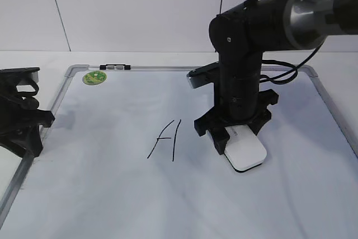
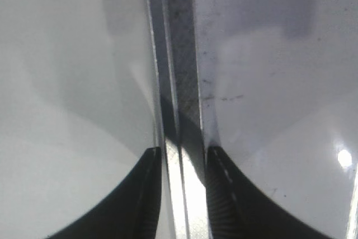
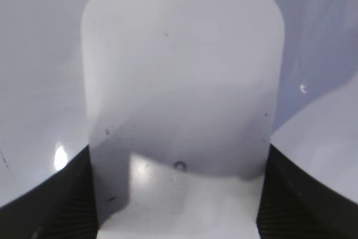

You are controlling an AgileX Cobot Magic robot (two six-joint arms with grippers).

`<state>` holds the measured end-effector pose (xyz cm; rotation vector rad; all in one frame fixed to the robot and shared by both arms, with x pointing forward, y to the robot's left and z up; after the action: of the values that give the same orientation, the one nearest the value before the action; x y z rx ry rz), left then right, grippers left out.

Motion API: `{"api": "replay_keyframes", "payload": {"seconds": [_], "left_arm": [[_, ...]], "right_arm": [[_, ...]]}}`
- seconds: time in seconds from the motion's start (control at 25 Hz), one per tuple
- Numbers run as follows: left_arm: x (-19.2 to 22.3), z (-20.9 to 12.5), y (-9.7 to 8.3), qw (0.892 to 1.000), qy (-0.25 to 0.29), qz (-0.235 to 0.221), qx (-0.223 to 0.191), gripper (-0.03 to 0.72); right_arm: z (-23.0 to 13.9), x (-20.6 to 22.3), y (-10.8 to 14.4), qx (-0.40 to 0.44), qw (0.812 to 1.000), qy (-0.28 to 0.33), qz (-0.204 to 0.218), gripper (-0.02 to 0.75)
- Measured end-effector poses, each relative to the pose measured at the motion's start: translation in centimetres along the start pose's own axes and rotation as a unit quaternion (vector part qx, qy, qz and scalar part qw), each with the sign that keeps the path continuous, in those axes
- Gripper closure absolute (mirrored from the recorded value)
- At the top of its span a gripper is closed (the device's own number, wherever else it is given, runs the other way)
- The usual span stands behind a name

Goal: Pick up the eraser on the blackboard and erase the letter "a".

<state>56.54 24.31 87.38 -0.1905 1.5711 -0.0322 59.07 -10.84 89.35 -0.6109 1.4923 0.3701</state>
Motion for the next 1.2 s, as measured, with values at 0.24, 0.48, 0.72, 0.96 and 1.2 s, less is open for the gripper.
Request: {"api": "replay_keyframes", "payload": {"seconds": [0.24, 0.48, 0.72, 0.96, 1.2], "left_arm": [[0.0, 0.0, 0.1, 1.0, 0.002, 0.002, 0.001, 0.484], [0.0, 0.0, 0.1, 1.0, 0.002, 0.003, 0.002, 0.475], [0.0, -0.1, 0.1, 1.0, 0.003, 0.003, 0.002, 0.474], [0.0, -0.1, 0.1, 1.0, 0.002, 0.003, 0.003, 0.473], [0.0, -0.1, 0.1, 1.0, 0.002, 0.003, 0.003, 0.473]], "right_arm": [[0.1, -0.1, 0.9, -0.014, 1.0, -0.003, 0.018, 0.214], [0.4, -0.5, 3.5, -0.05, 0.998, -0.01, 0.027, 0.214], [0.4, -0.6, 4.6, -0.051, 0.997, -0.011, 0.052, 0.214], [0.4, -0.6, 5.1, -0.062, 0.996, -0.013, 0.067, 0.214], [0.4, -0.6, 5.1, -0.064, 0.996, -0.013, 0.067, 0.214]]}}
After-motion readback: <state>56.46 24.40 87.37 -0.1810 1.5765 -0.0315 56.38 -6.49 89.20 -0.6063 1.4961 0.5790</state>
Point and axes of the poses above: a point on each arm's last joint axis where the gripper is mounted, x pointing out along that axis toward the gripper, y along the wrist's bending axis when the last joint is at zero, z = x × y, the point moved 5 cm from there along x, pointing out along that axis toward the gripper, and after that the axes turned 9 degrees about -x, right-handed, at the moved point
